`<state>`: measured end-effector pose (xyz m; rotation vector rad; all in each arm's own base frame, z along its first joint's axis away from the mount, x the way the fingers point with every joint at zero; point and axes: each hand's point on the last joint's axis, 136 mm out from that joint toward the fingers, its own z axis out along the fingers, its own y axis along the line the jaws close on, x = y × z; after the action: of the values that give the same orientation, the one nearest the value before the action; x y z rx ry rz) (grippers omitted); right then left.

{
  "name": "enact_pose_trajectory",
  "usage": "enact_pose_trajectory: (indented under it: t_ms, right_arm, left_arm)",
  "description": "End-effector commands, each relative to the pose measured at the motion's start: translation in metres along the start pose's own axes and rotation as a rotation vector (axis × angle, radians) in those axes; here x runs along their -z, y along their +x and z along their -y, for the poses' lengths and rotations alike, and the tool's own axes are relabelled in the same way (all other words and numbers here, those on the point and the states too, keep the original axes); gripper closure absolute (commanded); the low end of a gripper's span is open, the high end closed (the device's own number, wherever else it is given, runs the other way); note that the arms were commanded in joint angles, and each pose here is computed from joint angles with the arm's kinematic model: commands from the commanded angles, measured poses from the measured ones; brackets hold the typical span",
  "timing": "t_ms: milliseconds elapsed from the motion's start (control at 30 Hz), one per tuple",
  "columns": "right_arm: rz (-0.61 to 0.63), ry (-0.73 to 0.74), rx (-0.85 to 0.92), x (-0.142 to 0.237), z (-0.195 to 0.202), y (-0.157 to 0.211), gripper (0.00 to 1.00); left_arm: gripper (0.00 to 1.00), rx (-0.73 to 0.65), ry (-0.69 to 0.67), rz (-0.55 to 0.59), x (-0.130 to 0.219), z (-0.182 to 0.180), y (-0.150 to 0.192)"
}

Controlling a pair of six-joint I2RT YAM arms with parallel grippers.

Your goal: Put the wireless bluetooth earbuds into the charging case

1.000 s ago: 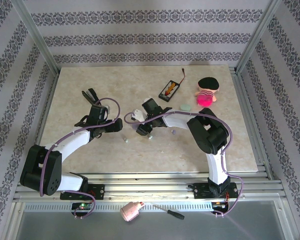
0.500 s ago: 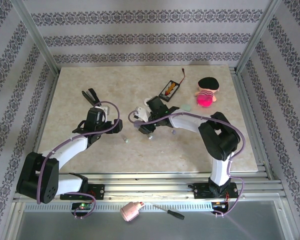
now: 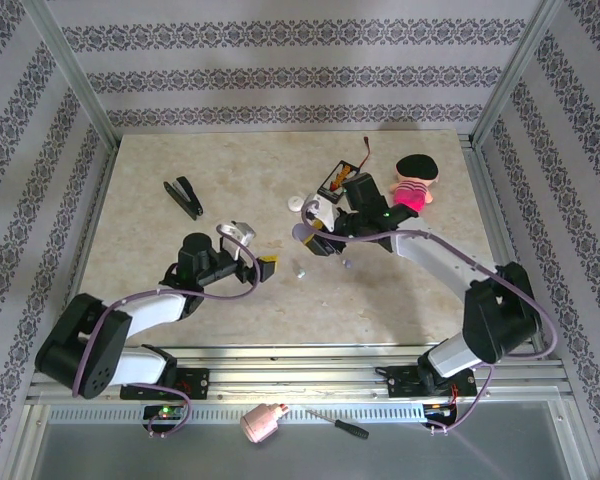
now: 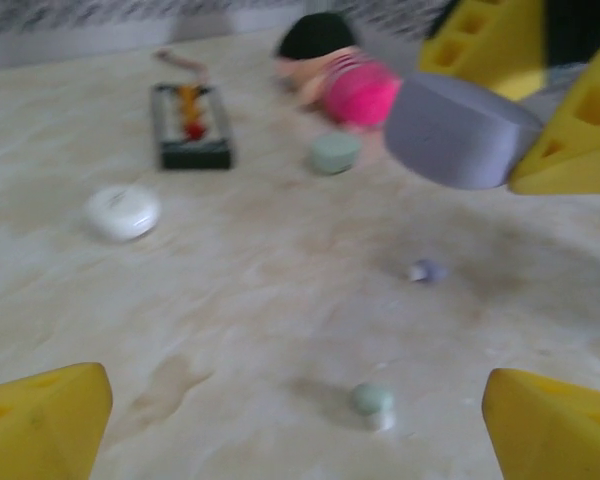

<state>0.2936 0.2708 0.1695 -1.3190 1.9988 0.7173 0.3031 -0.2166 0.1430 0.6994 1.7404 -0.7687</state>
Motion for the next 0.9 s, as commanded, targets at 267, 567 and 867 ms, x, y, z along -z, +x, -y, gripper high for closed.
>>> enact_pose_trajectory:
  t_ms: [267, 567, 867]
  right_arm:
    - [-0.044, -0.198, 0.127, 0.029, -0.065, -0.006, 0.62]
    - [-0.007, -0.253, 0.161, 0.031, -0.078, -0.016, 0.62]
    - [0.008, -0.275, 0.164, 0.027, -0.079, -0.02, 0.62]
  left_arm:
    - [0.25, -0.174, 0.509, 0.121, -0.005, 0.096, -0.044]
    - [0.42, -0.177, 0.591, 0.071, -0.002, 0.109, -0.036]
    - [0.5, -0.167, 0.61, 0.108, 0.001, 0.113, -0.045]
